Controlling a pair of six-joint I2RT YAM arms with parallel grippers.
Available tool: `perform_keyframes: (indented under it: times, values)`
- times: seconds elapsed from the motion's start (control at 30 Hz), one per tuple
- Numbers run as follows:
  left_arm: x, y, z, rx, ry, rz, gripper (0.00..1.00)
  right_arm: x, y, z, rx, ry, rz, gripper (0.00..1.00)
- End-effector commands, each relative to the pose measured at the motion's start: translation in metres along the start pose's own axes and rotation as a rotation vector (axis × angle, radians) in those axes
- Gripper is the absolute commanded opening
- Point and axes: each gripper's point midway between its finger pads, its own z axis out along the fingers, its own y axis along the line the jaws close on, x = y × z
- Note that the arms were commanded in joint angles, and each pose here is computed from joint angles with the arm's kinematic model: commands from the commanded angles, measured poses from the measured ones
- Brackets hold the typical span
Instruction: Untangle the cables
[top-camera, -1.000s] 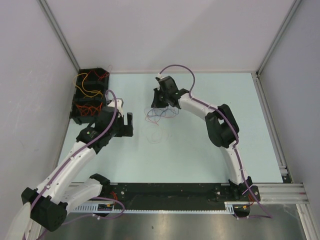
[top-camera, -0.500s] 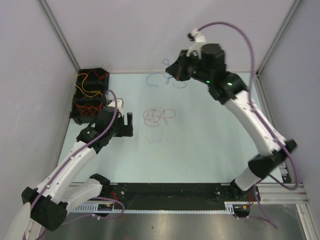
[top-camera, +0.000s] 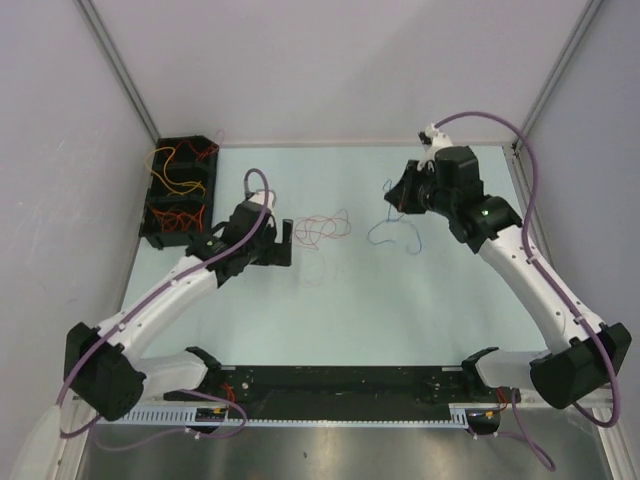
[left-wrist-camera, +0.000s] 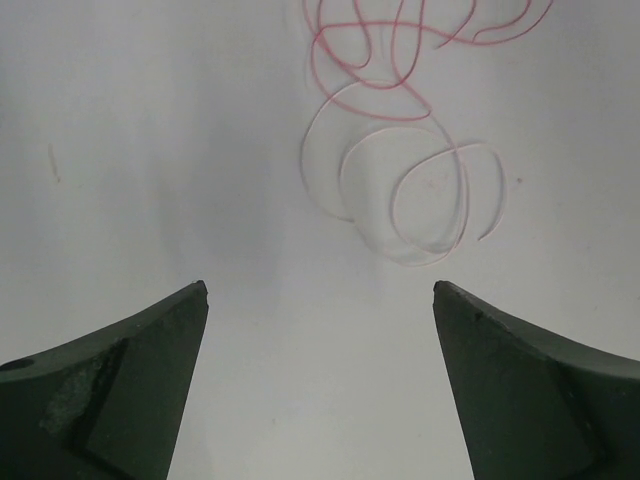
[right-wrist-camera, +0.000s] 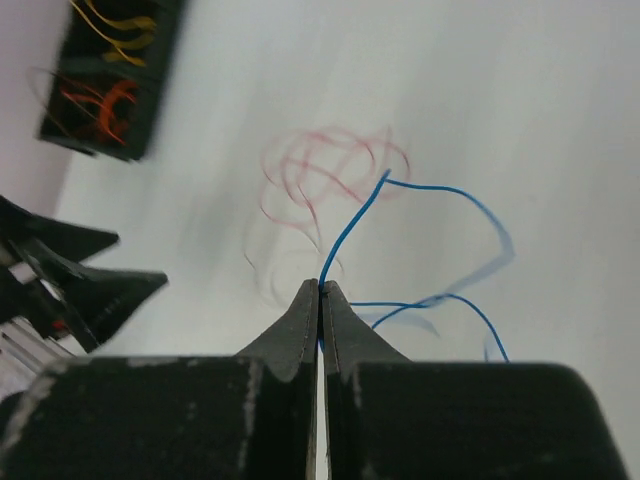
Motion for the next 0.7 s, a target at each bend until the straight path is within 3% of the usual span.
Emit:
perform_keyframes:
  times: [0.0, 0.37, 0.67]
  values:
    - [-0.042, -0.029, 0.026, -0.001, -0.080, -0.045, 1.00, 0.011, -0.011, -0.014, 0.026, 0.011, 0.012, 0.00]
    - [-0.067, -0.057, 0.129, -0.072, -0.031, -0.113, 1.00, 0.051, -0.031, -0.047, 0.057, 0.061, -0.007, 0.00]
    - [-0.061, -0.037, 0.183, -0.145, 0.055, -0.131, 1.00, 0.070, -0.027, -0.047, 0.002, 0.091, 0.018, 0.00]
